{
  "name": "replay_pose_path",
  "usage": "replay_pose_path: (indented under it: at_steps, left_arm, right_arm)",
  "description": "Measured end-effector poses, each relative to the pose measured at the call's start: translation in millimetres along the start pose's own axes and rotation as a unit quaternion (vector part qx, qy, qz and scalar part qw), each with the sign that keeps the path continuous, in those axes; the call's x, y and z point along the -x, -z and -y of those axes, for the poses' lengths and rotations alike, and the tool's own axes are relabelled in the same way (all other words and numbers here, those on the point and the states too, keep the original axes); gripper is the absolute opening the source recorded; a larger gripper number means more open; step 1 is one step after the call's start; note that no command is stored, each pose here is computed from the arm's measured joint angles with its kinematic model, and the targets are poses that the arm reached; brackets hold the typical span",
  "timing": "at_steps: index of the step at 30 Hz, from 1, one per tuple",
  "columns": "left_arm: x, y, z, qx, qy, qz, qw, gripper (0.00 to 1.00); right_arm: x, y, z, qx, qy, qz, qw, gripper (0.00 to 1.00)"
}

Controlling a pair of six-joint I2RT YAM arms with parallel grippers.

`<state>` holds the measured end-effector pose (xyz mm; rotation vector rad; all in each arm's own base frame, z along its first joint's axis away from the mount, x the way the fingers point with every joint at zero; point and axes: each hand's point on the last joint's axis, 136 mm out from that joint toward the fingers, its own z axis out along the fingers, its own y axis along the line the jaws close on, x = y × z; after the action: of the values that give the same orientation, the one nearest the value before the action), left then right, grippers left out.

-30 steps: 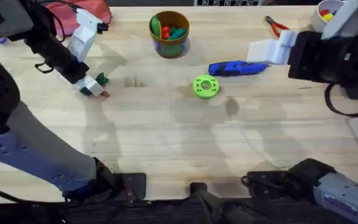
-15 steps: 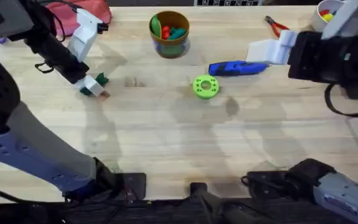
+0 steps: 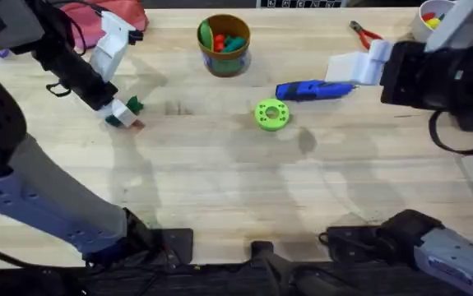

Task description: Pick up the gripper from the table and insert it into the empty holder that is missing its gripper. Then pick up a screw, insert it into the mounting hole, and use the screwdriver to tighten it. Finally, clean up the table by picking up the vegetable and placing it into the bucket.

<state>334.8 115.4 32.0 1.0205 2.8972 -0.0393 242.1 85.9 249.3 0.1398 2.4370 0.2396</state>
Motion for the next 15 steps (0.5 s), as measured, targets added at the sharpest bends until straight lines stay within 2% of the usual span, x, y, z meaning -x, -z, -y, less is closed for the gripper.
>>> replay_pose_path:
  at_steps: [1, 6, 8, 15]
  left_arm:
    - [0.0, 0.0, 0.0, 0.0, 0.0, 0.0, 1.0, 0.85]
    - [1.5, 0.7, -1.1, 0.002, -0.001, 0.003, 1.0, 0.083]
    - [2.1, 1.3, -1.7, 0.003, -0.002, 0.004, 1.0, 0.02]
    - [1.9, 1.3, -0.7, 0.0, -0.002, 0.004, 1.0, 0.027]
  right_arm:
    - [0.0, 0.0, 0.0, 0.0, 0.0, 0.0, 1.0, 0.991]
    - [0.0, 0.0, 0.0, 0.0, 0.0, 0.0, 1.0, 0.991]
    - [0.0, 0.0, 0.0, 0.0, 0.0, 0.0, 1.0, 0.99]
    - [0.7, 0.0, 1.3, -0.004, 0.0, 0.002, 1.0, 0.992]
